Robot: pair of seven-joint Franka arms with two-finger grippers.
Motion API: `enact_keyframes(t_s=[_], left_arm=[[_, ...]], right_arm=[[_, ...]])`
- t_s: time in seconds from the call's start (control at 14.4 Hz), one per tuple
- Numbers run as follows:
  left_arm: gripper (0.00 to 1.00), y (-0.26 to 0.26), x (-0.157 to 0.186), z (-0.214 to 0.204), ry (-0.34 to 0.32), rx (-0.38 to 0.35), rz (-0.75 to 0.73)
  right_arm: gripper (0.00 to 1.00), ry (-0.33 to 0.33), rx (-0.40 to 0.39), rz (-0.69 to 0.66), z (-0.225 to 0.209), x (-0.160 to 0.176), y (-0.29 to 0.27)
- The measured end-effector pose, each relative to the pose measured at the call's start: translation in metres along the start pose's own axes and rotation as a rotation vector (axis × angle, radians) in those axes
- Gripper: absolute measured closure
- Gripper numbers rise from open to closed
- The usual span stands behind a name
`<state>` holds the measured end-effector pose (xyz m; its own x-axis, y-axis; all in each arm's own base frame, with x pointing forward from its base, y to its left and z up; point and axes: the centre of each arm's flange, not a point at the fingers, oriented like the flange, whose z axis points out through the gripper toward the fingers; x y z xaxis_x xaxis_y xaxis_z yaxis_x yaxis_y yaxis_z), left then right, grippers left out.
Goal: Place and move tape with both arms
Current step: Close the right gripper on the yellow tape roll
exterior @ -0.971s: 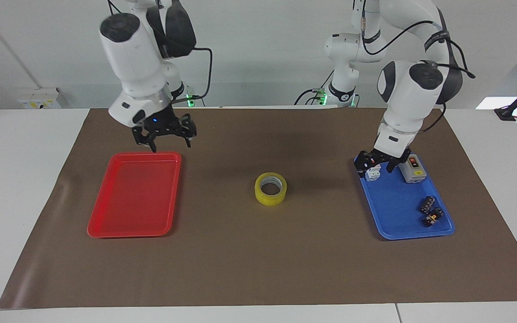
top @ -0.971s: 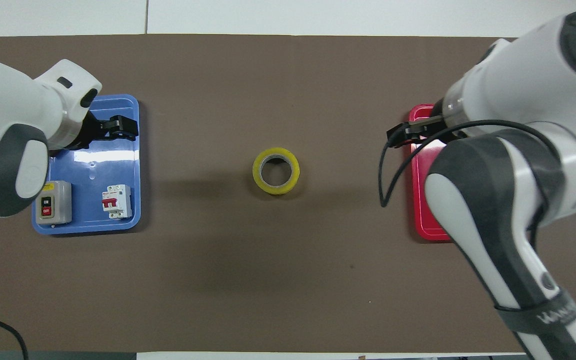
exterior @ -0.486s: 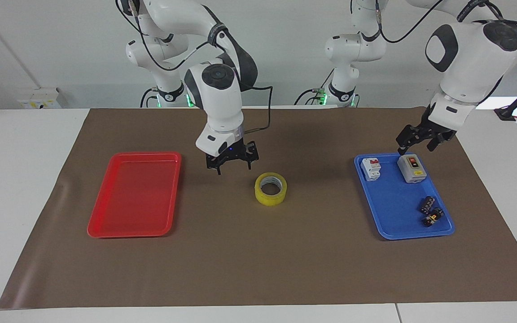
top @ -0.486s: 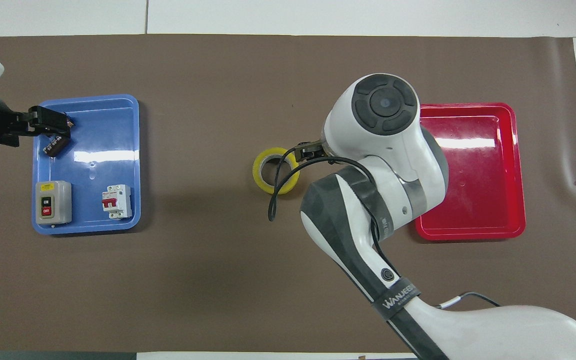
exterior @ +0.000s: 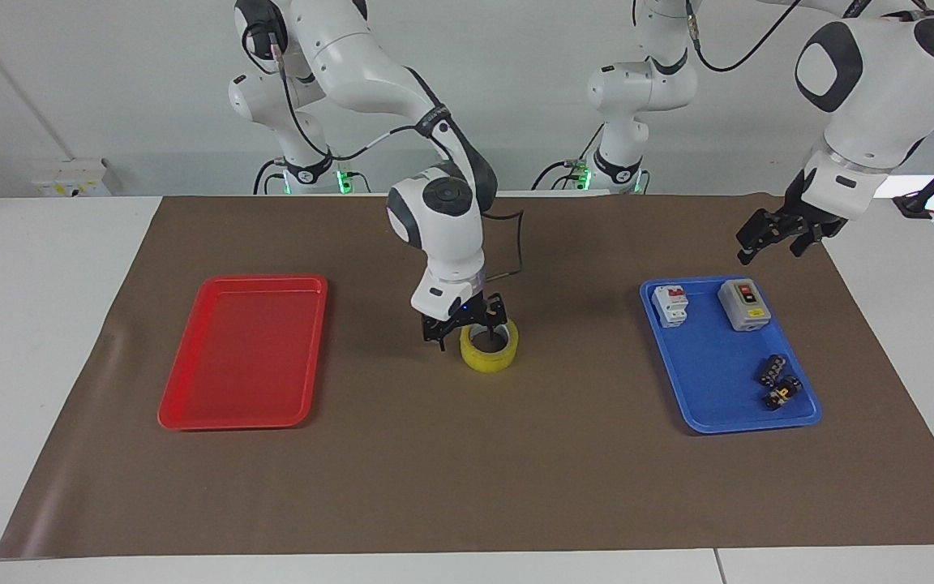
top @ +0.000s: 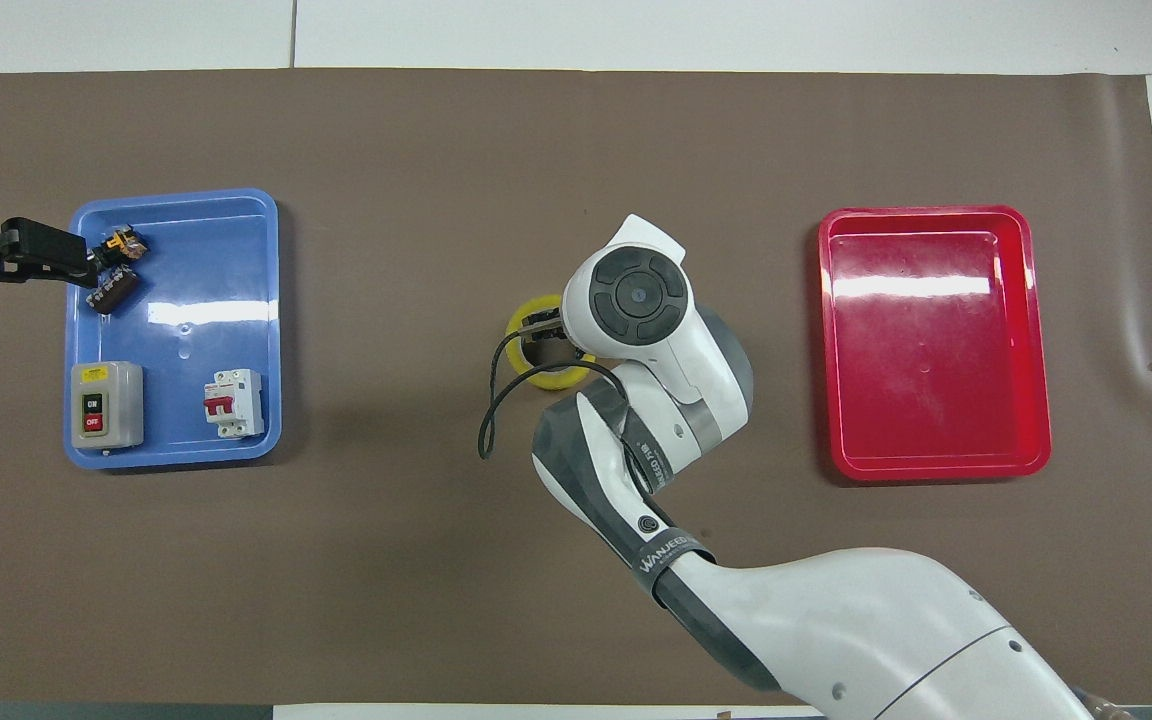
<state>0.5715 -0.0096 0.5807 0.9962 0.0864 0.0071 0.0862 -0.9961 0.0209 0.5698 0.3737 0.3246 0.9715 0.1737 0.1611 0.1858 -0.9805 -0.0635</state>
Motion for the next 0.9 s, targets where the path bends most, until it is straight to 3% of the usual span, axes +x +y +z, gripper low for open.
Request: enact_keyframes(t_s=[0.28,0.69,0.9], left_arm=[[0.0,-0.001,0.0,-0.001,0.001,-0.001,-0.002],[0.0,-0.001,0.0,0.0,0.0,-0.001,-0.002],[0.0,-0.001,-0.001,-0.001,-0.004,-0.001,-0.002]], right_arm=[[0.0,0.0,0.001,-0.031,0.022,-0.019,-0.002],[0.0,0.068,0.024,-0.047,0.031,-0.023,0.002],[0.05,0.071,0.024,-0.058,0.039,-0.03,0.006]])
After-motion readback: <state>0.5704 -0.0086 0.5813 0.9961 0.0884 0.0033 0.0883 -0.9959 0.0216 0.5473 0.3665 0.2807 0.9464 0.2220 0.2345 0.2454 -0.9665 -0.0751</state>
